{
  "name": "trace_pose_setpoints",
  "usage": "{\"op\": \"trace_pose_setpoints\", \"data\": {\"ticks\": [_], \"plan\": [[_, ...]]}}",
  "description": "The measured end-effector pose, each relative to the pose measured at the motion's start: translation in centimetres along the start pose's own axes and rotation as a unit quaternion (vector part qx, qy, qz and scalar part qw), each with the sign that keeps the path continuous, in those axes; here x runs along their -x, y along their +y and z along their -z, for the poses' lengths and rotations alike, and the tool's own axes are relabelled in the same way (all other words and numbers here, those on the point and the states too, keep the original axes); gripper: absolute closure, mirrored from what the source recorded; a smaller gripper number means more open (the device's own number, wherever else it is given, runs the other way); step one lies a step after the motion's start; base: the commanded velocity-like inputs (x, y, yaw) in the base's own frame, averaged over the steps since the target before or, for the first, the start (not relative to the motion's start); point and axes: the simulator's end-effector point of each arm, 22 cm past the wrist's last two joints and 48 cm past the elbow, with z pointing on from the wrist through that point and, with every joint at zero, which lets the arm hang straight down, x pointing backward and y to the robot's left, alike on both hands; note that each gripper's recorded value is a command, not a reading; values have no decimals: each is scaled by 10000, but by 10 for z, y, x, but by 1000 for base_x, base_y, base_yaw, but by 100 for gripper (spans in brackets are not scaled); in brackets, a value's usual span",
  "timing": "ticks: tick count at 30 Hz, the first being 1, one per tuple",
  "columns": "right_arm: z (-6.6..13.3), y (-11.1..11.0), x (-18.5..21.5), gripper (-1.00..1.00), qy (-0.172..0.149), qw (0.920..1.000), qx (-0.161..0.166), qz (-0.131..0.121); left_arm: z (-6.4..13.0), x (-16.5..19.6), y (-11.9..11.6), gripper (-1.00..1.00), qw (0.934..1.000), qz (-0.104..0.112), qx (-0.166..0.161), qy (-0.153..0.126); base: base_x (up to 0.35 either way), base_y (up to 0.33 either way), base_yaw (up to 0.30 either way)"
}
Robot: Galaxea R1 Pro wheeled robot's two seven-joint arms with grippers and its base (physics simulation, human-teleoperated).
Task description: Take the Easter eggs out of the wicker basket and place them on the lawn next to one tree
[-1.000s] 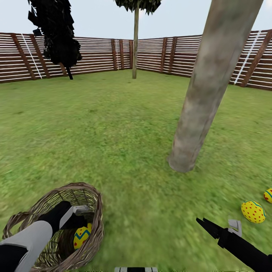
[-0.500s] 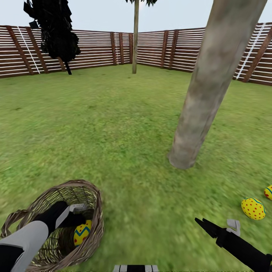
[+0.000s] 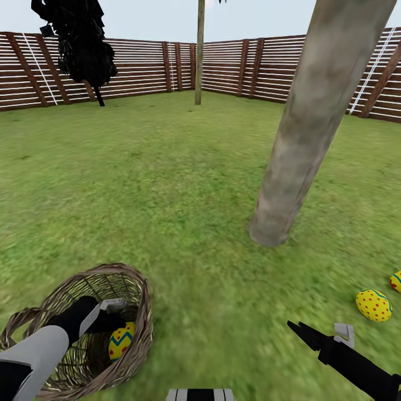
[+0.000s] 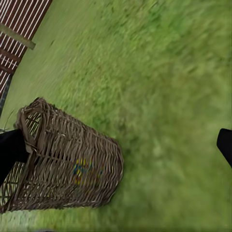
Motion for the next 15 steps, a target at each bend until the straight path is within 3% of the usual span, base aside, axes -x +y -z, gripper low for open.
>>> {"op": "trace_pose_setpoints", "data": {"ticks": [8,12,15], "plan": [[-3,-9,-7,-100,92,9999,-72,-83,-13,-5,0,-100,10000,-19,-23,27,0,0,0],[-3,-10,-8,-100,92,9999,-77,-92,-13,0,-12,-100,9995,-47,-296,-76,0,0,0],[-3,-10,-7,-100,91,9999,-79,-93,-13,0,-12,-100,9994,-181,-277,-80,0,0,0]]}}
